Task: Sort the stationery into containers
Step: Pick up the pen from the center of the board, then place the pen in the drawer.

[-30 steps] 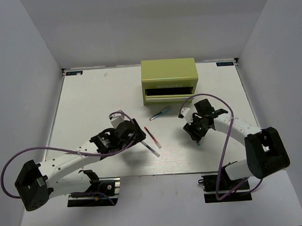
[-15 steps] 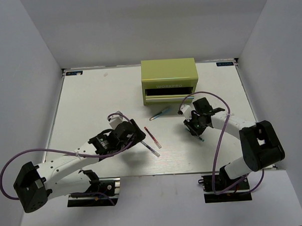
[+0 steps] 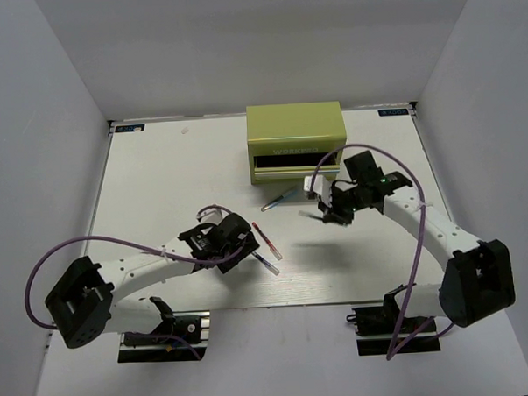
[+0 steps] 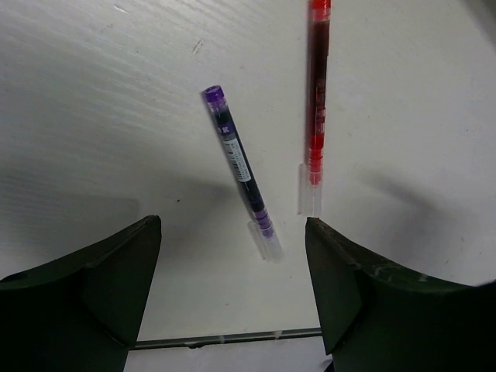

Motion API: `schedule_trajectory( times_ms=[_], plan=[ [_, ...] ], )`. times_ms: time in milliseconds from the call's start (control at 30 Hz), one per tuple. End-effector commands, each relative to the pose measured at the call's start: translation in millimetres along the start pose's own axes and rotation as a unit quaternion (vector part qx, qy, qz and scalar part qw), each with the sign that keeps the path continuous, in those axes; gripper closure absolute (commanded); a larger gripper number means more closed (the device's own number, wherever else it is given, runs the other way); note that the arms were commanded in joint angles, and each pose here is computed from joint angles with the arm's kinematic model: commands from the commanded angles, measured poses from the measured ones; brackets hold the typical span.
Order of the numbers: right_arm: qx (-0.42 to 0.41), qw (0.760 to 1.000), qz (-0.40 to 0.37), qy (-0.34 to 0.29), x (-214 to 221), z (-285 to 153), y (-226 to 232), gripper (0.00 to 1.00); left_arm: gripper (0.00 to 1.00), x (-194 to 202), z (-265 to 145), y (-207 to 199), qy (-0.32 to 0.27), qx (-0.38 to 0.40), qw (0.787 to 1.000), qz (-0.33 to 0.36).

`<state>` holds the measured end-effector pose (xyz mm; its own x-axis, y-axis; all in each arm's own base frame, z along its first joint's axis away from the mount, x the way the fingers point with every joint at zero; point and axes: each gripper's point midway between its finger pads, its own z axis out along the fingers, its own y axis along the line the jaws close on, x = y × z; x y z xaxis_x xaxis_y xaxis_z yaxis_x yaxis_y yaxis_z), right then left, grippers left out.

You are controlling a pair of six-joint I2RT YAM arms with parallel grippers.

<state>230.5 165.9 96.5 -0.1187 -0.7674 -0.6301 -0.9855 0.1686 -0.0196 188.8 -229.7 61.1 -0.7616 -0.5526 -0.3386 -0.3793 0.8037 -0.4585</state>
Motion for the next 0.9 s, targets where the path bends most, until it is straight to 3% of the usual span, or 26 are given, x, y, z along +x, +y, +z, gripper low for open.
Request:
schedule_trajectory(
  times_ms=[0, 267, 333, 433, 767, 867],
  plan=[
    [0.022, 0.986, -0.146, -0.074, -68.0, -37.4, -21.2, 1.00, 0.15, 0.2, -4.9, -25.1, 0.015, 0.016, 0.999, -0.039],
    [0.148, 0.961, -0.229, -0.042, -118.3, -63.2, -116.7, 1.00, 0.17, 9.2, 2.4, -30.9, 0.037, 0.000, 0.992, -0.121],
    [0.193, 0.945, -0.261, -0.032, -135.3, -78.8, -142.4, 1.00, 0.17, 10.2, 4.9, -29.3, 0.037, -0.006, 0.992, -0.124],
    [0.201, 0.940, -0.276, -0.015, -143.1, -69.9, -169.5, 1.00, 0.17, 9.7, 5.7, -32.8, 0.037, -0.006, 0.990, -0.135],
    [0.172, 0.949, -0.263, 0.005, -136.8, -34.4, -189.7, 1.00, 0.19, 14.2, 10.1, -25.6, 0.044, -0.038, 0.990, -0.131],
    [0.171, 0.952, -0.254, 0.007, -134.6, -31.2, -189.5, 0.89, 0.19, 13.4, 8.7, -27.6, 0.043, -0.038, 0.989, -0.136]
  ],
)
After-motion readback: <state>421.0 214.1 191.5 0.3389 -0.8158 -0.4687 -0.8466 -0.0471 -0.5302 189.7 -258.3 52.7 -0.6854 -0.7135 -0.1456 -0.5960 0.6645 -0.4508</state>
